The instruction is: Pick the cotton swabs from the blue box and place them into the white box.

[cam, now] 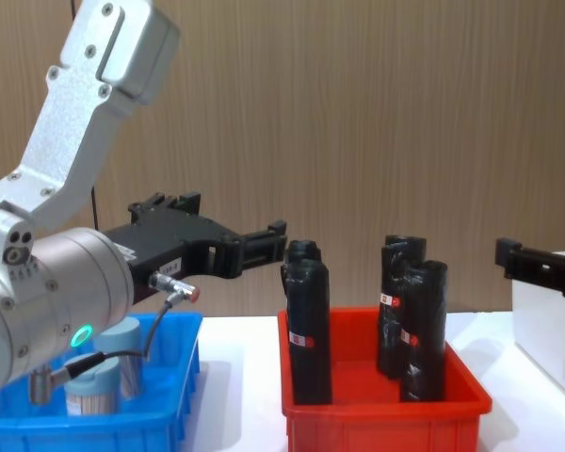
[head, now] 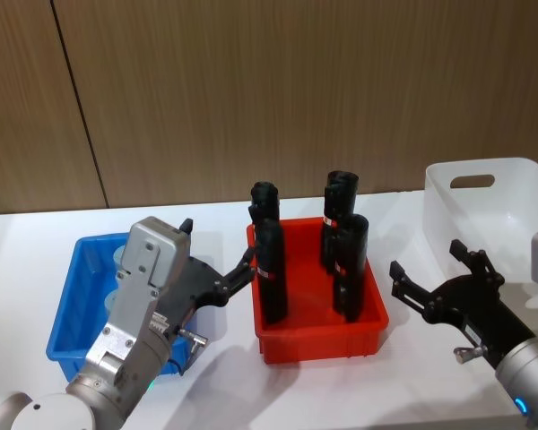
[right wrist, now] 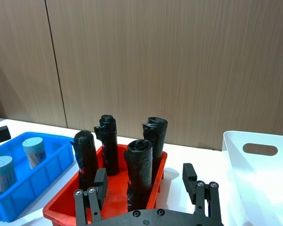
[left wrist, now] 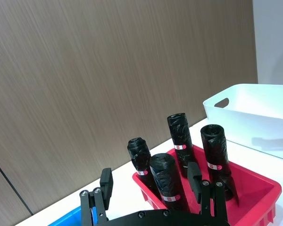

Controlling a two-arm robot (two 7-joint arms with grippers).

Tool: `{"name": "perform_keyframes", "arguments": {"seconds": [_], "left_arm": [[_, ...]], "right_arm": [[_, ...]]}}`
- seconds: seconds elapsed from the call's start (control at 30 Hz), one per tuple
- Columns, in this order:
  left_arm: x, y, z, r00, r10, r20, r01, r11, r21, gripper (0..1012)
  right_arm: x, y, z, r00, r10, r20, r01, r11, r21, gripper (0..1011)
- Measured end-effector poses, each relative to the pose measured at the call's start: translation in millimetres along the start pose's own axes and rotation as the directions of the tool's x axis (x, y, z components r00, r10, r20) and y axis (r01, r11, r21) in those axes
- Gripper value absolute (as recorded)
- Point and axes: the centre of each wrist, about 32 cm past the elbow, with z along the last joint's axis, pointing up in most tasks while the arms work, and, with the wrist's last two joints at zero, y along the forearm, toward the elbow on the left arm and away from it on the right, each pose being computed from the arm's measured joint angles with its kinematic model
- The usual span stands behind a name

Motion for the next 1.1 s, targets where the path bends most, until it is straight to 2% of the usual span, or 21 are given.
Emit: {"name": "perform_keyframes", "arguments": {"seconds": [1.1], "left_arm": [[0.0, 0.0, 0.0, 1.0000, 0.000, 0.000, 0.000, 1.0000, 0.000, 1000]], "right_arm": [[0.0, 0.0, 0.0, 1.000, 0.000, 0.000, 0.000, 1.000, 0.000, 1002]]}}
